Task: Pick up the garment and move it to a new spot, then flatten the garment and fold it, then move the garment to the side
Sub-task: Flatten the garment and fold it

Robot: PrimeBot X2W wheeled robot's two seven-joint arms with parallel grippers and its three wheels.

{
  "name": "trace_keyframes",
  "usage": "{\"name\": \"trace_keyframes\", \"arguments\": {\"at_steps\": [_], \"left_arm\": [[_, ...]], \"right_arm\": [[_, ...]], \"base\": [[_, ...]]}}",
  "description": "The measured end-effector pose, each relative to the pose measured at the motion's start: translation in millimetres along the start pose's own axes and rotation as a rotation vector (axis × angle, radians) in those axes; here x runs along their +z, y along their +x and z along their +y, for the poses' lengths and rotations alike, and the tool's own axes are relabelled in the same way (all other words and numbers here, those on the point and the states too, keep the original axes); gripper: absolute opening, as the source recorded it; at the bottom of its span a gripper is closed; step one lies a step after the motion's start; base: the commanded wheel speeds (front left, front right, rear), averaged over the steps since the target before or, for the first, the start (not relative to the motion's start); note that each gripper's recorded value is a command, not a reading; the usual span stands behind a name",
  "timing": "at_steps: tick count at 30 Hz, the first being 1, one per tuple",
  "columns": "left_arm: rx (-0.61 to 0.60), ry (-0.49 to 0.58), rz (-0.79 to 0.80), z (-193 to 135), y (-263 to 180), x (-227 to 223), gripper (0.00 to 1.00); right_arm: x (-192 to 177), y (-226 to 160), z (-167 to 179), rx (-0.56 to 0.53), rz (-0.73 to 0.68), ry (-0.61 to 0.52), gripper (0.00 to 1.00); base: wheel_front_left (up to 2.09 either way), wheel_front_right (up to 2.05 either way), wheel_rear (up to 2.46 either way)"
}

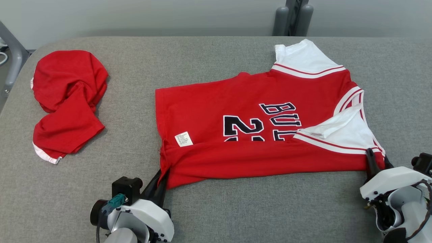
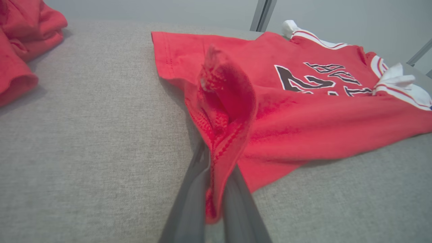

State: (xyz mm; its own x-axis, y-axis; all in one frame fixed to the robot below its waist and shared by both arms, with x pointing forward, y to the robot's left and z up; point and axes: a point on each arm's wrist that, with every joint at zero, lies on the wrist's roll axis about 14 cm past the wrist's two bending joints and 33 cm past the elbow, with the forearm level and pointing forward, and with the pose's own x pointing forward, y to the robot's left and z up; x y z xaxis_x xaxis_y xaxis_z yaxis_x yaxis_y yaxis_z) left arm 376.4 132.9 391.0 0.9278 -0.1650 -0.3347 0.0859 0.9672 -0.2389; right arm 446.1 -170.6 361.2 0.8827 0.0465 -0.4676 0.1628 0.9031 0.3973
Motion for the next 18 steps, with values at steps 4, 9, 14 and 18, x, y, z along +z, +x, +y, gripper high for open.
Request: {"name": "trace_keyframes", "arguments": {"at_steps": [4, 9, 14, 18], "left_arm": [[-0.008, 0.011, 0.015, -2, -2, -2, 0.0], [-0.02, 0.036, 0.033, -4, -11, -7, 0.0], [-0.032, 0.051, 0.031, -5, -18, -6, 0.0], [-0.048, 0.078, 0.047, -5, -28, -9, 0.0]], "right_arm": [[1, -2, 11, 0.029, -0.009, 0.009, 0.0], [5, -14, 6, 0.022, -0.043, 0.05, 0.0], [6, -33, -2, 0.018, -0.073, 0.07, 0.0], [9, -50, -12, 0.006, -0.104, 0.087, 0.0]], "base": [[0.0, 0.0, 0.0], [0.0, 0.0, 0.0], [0.0, 0.0, 0.0], [0.0, 0.0, 0.0]]}}
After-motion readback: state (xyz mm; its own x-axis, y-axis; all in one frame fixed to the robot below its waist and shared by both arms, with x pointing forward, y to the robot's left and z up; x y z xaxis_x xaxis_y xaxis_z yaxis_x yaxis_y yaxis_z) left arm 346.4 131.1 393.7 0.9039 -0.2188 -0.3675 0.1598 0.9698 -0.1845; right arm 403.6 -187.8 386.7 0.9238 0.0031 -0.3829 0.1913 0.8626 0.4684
